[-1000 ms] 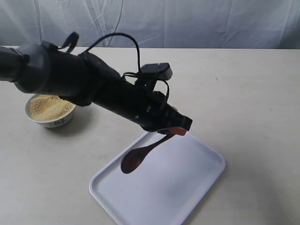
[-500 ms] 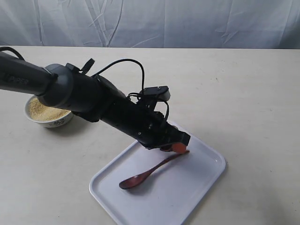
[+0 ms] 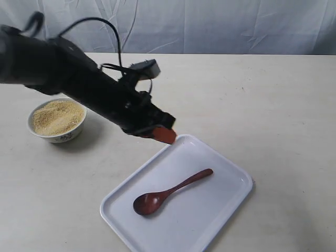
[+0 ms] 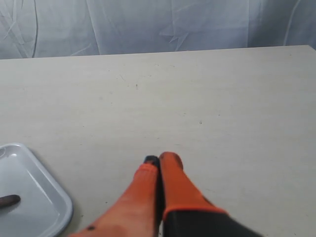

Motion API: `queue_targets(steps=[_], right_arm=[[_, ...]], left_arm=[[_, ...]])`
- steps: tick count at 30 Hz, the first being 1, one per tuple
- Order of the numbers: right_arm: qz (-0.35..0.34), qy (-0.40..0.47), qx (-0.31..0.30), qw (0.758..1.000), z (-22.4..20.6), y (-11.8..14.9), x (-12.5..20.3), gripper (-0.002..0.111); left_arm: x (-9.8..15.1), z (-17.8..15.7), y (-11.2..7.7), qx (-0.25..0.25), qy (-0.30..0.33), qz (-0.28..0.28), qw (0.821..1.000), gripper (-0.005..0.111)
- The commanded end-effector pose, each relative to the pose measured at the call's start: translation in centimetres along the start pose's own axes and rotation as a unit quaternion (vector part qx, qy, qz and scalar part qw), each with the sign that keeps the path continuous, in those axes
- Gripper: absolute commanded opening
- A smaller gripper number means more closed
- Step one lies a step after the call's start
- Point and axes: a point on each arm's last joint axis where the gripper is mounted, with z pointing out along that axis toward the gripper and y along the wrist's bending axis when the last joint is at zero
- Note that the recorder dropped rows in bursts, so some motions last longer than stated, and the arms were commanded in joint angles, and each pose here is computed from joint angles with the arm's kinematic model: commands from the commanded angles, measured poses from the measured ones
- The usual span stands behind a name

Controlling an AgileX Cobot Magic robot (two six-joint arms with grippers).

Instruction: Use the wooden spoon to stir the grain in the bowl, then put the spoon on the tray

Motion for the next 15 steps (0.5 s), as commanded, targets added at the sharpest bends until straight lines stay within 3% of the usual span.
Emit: queue_targets(steps=[1, 4, 8, 15], right_arm=[[0.000, -0.007, -0.002, 1.000, 0.0, 0.0, 0.0, 0.000], [0.000, -0.007, -0.002, 1.000, 0.0, 0.0, 0.0, 0.000], [0.000, -0.007, -0.002, 1.000, 0.0, 0.0, 0.0, 0.000], [0.000, -0.007, -0.002, 1.000, 0.0, 0.0, 0.0, 0.000]], left_arm=[[1.3, -5.7, 1.0, -0.071, 0.032, -0.014, 0.997, 0.000], [2.4, -9.3, 2.0, -0.140, -0.007, -0.044, 0.989, 0.000], [4.6, -13.1, 2.1, -0.189, -0.073, -0.084, 0.976, 0.000], [10.1, -18.1, -0.3, -0.258, -0.210, -0.075, 0.940, 0.000]])
